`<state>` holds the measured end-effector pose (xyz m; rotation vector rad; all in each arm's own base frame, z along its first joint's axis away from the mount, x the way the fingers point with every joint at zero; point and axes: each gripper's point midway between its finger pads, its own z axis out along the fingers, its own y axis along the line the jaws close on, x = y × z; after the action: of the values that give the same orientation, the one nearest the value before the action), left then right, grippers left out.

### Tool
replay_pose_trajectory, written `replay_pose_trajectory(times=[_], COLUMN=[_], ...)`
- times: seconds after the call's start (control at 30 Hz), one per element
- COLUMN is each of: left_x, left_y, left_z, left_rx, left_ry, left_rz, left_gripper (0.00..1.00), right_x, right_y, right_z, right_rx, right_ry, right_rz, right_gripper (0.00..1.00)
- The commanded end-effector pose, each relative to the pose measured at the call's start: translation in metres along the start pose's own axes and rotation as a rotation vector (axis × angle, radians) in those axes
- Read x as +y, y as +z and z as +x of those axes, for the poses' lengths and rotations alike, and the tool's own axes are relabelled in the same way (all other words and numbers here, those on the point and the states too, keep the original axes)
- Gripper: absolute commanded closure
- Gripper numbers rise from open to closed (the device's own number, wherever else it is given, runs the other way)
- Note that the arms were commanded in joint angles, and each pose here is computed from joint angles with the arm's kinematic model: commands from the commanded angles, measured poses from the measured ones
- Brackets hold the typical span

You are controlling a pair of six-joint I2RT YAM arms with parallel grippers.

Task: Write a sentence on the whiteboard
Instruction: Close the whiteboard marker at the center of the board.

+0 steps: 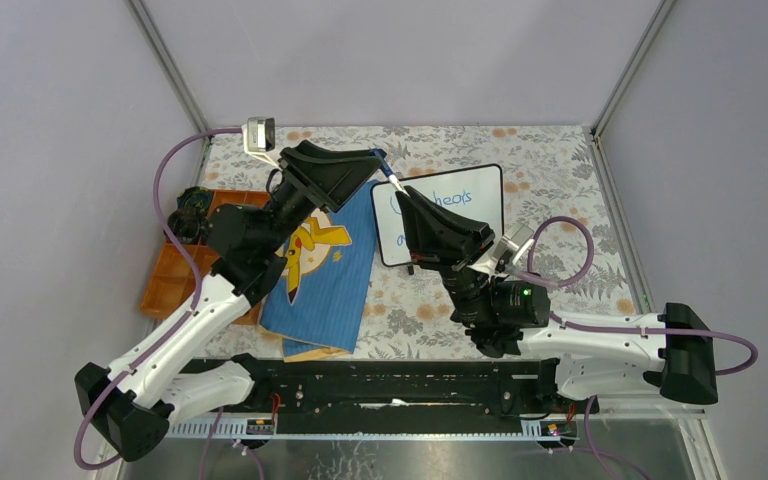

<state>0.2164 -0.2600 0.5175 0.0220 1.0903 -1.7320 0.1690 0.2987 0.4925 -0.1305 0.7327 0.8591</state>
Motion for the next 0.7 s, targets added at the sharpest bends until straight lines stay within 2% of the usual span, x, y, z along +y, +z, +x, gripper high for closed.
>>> replay_pose_trajectory(times=[0.0, 0.17, 0.67], left_x=[-0.0218, -0.0191, -0.0187], left_y=[0.0027, 0.0032, 0.0009], left_z=[-0.0104, -0.0115, -0.0138], left_rx=[-0.024, -0.030, -0.045], left_ry=[0.030, 0.029, 0.039], left_rz=[0.072, 0.058, 0.050], left_gripper=[0.29, 0.38, 0.54], right_x=[0.0003, -0.0017, -0.0017], right_y=[0.0051, 0.0040, 0.0034], right_z=[-0.0156, -0.0134, -0.0086], right_rx=[-0.048, -0.042, -0.030], right_ry=[0.028, 0.022, 0.017], right_rz=[-0.005, 0.004, 0.007], right_gripper=[1.00, 1.00, 1.00])
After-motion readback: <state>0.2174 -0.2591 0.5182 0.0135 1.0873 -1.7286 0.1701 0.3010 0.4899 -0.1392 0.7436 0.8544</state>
